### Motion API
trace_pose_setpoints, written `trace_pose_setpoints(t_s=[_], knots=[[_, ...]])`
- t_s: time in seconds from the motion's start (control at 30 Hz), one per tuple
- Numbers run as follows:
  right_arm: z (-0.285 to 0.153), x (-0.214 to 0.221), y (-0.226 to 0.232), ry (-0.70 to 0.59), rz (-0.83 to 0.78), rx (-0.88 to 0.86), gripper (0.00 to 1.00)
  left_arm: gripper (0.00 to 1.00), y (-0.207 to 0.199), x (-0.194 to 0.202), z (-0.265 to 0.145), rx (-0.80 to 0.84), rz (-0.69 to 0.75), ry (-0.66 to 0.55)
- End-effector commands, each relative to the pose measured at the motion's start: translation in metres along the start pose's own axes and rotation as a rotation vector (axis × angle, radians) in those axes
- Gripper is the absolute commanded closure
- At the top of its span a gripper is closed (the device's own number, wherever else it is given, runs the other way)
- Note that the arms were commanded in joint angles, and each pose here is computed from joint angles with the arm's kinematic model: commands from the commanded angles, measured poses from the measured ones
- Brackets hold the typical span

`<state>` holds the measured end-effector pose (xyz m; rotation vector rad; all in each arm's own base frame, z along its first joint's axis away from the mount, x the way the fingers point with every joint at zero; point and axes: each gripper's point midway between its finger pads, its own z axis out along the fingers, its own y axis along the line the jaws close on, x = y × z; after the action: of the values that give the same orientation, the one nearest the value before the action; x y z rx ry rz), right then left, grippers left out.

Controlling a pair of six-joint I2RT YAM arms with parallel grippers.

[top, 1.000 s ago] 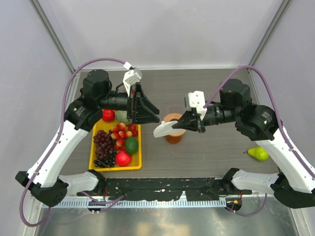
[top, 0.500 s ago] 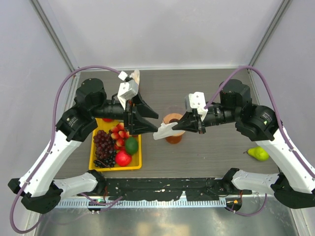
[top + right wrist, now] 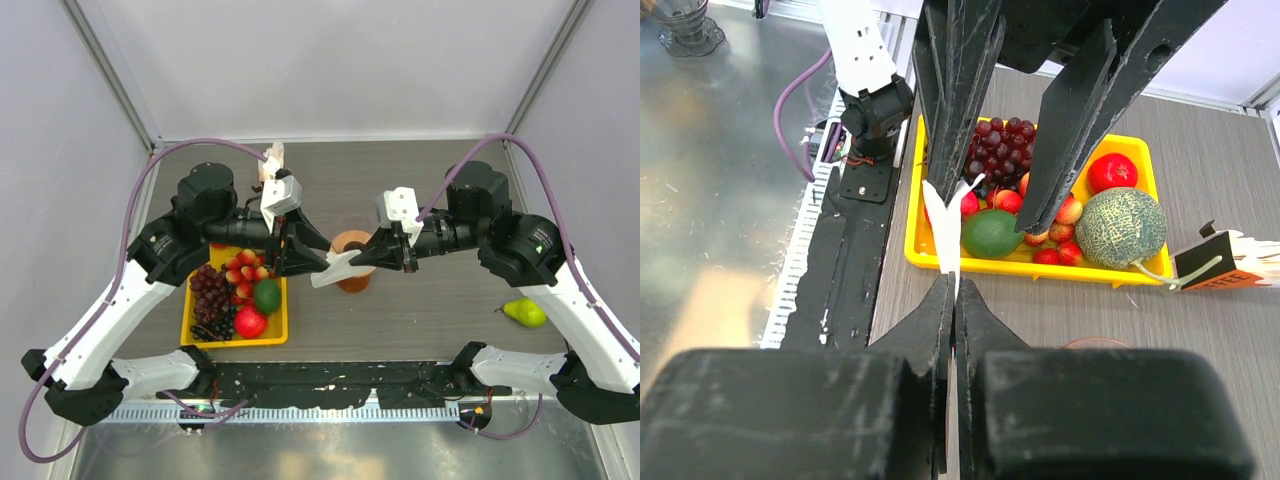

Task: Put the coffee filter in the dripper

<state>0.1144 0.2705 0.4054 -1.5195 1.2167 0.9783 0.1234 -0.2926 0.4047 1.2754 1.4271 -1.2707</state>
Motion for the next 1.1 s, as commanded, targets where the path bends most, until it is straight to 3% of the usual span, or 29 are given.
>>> trace_pose_setpoints(t_s=[0.0,0.2,0.43,0.63,0.93,1.07], knots=[[-0.001,-0.018,-0.001,-0.047,-0.036,0.001,0.95,0.52,0.001,-0.002,-0.003,-0.021,0.063,0.003],[-0.001,-0.019,-0.001,-0.049,-0.036,-0.002,0.95,0.44,0.015,0.006,-0.003,-0.092,0.071,0.024],[0.000,-0.025,-0.005,-0.068,-0.037,0.011,0.95,0.46,0.010,0.011,-0.001,-0.059,0.075,0.008],[-0.002,-0.030,-0.009,-0.085,-0.044,0.040,0.95,0.45,0.005,0.016,0.004,-0.033,-0.008,-0.027],[-0.003,-0.032,-0.011,-0.101,-0.028,0.064,0.95,0.62,0.008,0.018,0.006,-0.046,-0.050,-0.060],[-0.003,-0.030,-0.010,-0.099,-0.024,0.061,0.95,0.84,0.012,0.008,0.004,-0.062,-0.032,-0.096]])
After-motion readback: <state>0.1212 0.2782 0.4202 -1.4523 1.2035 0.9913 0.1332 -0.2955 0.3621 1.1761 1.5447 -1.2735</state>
